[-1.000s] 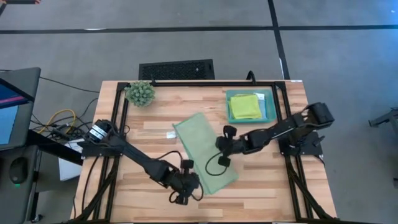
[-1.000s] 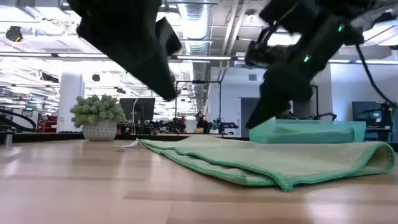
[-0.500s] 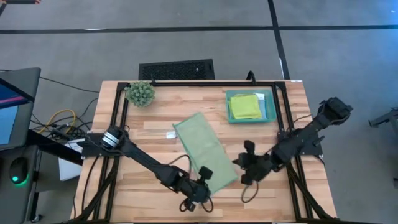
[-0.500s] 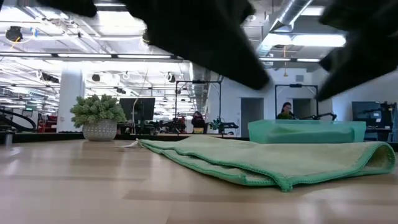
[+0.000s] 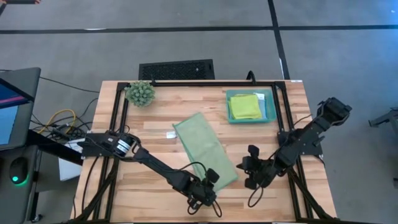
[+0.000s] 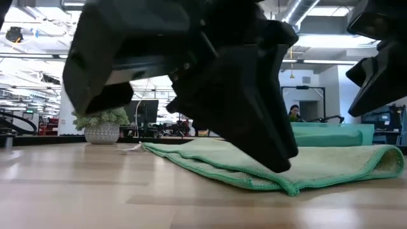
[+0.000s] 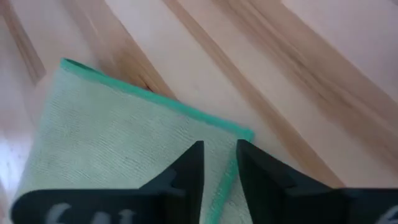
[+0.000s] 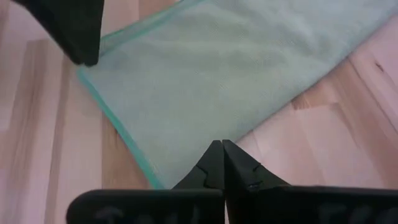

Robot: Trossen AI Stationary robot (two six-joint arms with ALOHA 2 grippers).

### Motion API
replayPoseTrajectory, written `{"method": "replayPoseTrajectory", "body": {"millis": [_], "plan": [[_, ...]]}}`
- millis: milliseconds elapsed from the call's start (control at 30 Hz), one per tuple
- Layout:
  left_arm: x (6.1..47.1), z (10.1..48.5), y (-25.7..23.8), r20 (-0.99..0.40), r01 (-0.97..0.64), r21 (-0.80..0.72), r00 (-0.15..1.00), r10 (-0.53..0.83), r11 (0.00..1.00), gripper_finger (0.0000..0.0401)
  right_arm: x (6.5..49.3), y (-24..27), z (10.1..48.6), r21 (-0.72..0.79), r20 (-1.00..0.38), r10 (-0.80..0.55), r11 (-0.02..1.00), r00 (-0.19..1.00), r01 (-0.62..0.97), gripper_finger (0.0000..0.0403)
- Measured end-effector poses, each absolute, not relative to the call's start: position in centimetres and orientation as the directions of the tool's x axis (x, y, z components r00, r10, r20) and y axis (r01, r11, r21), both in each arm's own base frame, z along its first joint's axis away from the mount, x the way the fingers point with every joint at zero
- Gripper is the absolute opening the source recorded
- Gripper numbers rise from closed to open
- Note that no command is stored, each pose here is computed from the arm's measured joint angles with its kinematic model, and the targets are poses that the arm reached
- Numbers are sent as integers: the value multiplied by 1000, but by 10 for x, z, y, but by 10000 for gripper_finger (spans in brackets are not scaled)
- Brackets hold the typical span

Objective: Fold microfiber towels
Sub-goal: Fold the light green microfiber cloth

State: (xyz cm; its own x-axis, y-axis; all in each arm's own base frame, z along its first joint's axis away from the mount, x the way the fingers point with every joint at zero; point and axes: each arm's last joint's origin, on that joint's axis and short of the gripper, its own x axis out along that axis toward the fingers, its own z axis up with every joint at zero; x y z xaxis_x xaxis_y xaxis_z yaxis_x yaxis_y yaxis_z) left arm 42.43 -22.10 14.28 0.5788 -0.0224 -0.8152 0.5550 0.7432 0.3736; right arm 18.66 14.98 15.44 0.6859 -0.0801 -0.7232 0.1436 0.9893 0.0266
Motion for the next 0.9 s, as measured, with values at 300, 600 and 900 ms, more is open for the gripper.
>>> {"method": "replayPoseTrajectory", "body": {"millis": [300, 600, 900], "plan": [[421, 142, -216, -848, 584, 356, 530, -10, 729, 110, 186, 150, 154, 25, -725, -81, 989, 684, 144, 15], [424, 142, -208, -856, 579, 330, 517, -22, 746, 82, 186, 150, 154, 25, -726, -81, 989, 683, 144, 18], [423, 141, -208, -860, 582, 327, 509, -20, 744, 31, 186, 150, 154, 25, -726, -81, 989, 683, 144, 15]]}}
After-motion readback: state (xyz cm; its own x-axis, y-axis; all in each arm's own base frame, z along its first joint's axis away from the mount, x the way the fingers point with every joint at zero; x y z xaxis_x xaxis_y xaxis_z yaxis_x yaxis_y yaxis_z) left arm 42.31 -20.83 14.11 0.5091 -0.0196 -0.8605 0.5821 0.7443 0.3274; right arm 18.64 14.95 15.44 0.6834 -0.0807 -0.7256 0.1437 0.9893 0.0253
